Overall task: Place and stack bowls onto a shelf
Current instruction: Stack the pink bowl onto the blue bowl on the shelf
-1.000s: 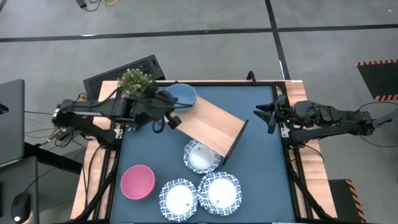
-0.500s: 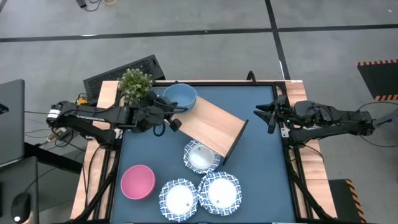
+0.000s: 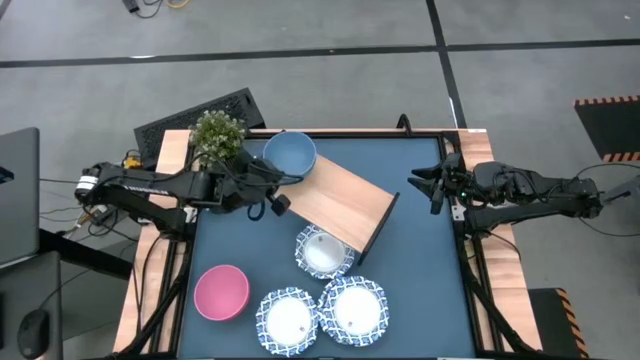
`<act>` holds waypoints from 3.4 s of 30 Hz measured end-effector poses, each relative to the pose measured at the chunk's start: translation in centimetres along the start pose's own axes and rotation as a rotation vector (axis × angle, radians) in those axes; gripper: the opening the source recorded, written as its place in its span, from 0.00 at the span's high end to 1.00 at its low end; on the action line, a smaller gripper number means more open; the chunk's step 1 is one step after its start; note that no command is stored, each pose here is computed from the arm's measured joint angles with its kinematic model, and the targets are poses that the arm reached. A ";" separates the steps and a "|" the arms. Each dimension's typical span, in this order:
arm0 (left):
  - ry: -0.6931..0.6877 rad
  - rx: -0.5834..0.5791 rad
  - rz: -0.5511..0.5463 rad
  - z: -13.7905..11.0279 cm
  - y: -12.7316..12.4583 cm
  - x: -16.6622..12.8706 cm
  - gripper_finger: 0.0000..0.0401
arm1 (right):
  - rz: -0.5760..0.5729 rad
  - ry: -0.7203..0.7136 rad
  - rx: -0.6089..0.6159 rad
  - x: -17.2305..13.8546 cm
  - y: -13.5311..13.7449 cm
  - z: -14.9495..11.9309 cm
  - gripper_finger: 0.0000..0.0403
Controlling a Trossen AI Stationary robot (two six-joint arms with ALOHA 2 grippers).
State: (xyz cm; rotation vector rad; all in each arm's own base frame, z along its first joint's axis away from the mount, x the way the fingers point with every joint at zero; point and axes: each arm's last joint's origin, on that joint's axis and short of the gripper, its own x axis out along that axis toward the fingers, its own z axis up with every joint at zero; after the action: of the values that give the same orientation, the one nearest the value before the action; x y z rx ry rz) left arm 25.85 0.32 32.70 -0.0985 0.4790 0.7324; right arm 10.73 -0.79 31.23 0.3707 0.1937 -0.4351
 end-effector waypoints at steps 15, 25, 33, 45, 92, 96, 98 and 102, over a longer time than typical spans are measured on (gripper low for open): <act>0.525 0.079 -0.863 -1.1 -3.5 -9.8 0.82 | -0.001 0.002 0.000 0.0 0.0 0.0 0.56; 0.904 0.151 -0.897 -7.4 -9.4 -13.6 0.57 | -0.001 0.002 0.000 0.0 0.0 0.0 0.56; 0.936 0.141 -0.733 -11.5 -12.3 -15.5 0.54 | -0.002 0.001 0.000 0.0 0.0 0.0 0.56; 1.008 0.219 -0.536 -16.1 -14.9 -14.5 0.54 | -0.001 0.000 0.009 0.0 0.0 0.0 0.56; 0.924 -0.002 -0.471 -10.1 -9.8 -15.1 1.00 | -0.001 0.001 0.018 0.0 0.0 0.0 0.56; 0.861 0.000 -0.511 -6.7 -8.8 -15.8 1.00 | -0.001 0.001 0.018 0.0 0.0 0.0 0.56; 0.792 -0.006 -0.514 -4.7 -8.0 -16.2 1.00 | -0.001 0.001 0.018 0.0 0.0 0.0 0.56; 0.601 0.025 -0.404 -1.1 -5.9 -15.9 1.00 | -0.001 0.001 0.018 0.0 0.0 0.0 0.56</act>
State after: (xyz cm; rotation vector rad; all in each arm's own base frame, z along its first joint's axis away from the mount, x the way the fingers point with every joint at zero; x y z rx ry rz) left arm 19.14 -14.14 38.49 -0.3867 1.0064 0.2865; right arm 10.73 -0.79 31.22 0.3885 0.1907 -0.4381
